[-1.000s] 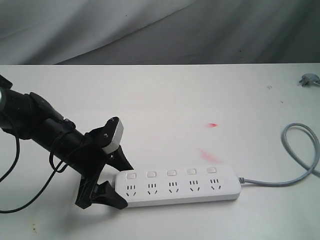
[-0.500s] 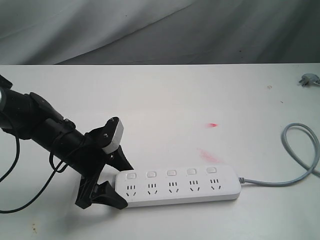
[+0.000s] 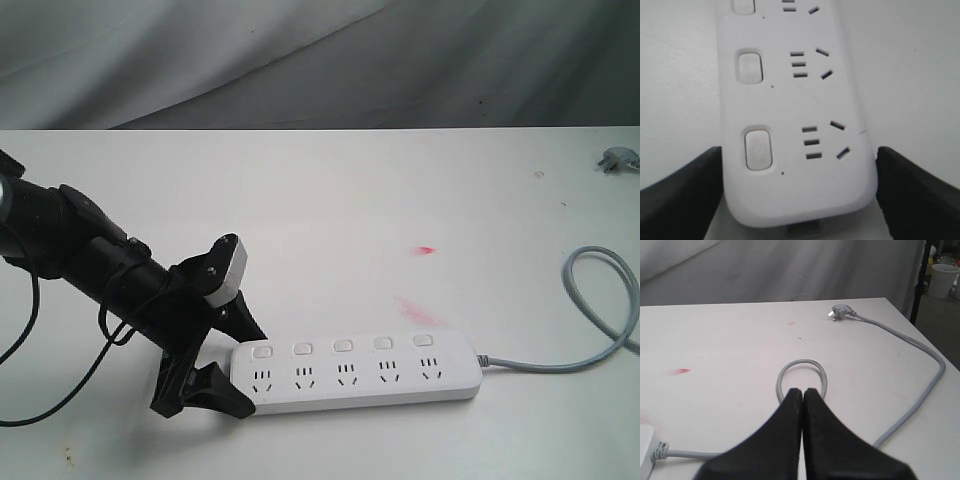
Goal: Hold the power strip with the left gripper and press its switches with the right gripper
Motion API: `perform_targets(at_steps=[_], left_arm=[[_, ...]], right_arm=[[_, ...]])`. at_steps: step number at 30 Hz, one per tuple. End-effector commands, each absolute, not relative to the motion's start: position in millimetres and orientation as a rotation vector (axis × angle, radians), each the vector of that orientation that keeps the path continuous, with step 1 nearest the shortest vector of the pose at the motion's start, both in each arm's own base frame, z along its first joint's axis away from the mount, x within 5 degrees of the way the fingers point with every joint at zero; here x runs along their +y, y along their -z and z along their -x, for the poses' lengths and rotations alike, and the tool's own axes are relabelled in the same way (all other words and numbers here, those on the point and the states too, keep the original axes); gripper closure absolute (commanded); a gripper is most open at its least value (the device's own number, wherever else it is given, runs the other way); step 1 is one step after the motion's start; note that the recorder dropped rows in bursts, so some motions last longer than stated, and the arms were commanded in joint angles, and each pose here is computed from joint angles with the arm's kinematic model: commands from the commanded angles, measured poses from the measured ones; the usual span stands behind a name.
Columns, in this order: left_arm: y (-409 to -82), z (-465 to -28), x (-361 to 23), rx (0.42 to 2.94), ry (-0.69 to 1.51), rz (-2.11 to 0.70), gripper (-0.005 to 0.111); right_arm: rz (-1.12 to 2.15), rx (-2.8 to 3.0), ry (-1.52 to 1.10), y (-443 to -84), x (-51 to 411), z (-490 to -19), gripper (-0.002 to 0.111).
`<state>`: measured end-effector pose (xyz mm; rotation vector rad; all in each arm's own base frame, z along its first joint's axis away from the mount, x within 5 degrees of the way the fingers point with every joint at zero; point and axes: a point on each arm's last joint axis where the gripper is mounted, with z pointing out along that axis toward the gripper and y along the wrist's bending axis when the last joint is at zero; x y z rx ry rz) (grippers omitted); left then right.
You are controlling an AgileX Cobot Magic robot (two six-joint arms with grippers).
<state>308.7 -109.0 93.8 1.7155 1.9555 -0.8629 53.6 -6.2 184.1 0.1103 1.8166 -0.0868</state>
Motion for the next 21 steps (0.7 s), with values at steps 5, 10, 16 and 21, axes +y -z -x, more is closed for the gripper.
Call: perform_targets(at_steps=[5, 10, 16, 21], left_arm=[[-93.3, -309.7, -110.9, 1.946, 0.855, -1.726, 0.105], [-93.3, -309.8, -111.0, 1.947, 0.855, -1.723, 0.105], [-93.2, -308.2, -110.6, 1.962, 0.873, -1.729, 0.098], [-93.0, -307.6, -110.3, 1.992, 0.885, -1.712, 0.055]], right_arm=[[-0.112, 1.815, 0.096, -183.1, -6.5, -53.3, 0.108], [-0.112, 1.815, 0.096, -183.1, -6.5, -53.3, 0.108], [-0.112, 1.815, 0.096, -183.1, -6.5, -53.3, 0.108], [-0.112, 1.815, 0.096, -183.1, -6.5, -53.3, 0.108]])
